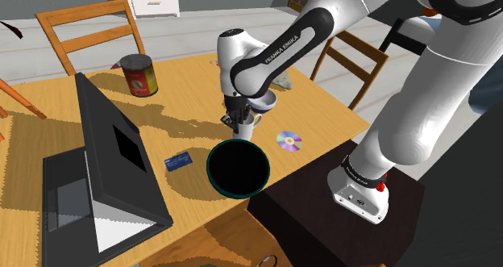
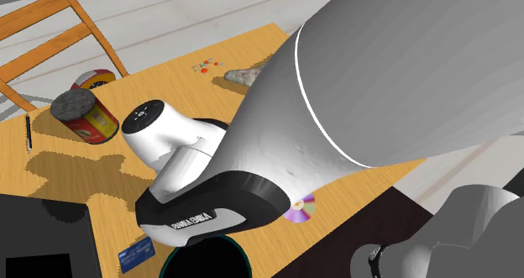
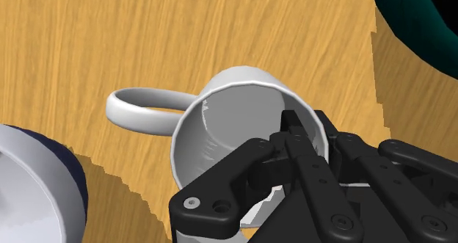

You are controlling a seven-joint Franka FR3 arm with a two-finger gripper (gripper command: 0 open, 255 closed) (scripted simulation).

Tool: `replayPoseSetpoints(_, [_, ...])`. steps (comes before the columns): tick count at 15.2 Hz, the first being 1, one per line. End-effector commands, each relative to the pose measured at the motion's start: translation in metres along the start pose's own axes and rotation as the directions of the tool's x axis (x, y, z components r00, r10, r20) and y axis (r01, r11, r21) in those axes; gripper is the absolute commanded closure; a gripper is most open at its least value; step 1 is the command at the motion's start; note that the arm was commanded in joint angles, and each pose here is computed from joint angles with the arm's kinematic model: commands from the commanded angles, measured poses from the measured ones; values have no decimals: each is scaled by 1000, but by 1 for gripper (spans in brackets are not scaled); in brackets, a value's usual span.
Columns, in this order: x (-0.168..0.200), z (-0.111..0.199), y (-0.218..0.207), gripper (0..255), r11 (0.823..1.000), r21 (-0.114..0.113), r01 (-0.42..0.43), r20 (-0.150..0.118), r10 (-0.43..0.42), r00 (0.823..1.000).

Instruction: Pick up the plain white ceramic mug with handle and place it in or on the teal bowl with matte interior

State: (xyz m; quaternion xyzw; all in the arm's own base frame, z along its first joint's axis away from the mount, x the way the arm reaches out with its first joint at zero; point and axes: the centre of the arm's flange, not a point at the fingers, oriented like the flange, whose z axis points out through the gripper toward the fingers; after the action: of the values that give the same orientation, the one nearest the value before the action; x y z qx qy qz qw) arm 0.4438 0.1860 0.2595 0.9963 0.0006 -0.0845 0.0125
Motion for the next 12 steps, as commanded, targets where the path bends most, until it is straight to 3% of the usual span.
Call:
replayPoseSetpoints(1, [-1, -8, 0, 255, 1000, 0, 0, 0, 0, 1000])
replayPoseSetpoints(12, [-11, -65, 1, 255, 1000, 0, 0, 0, 0, 1000])
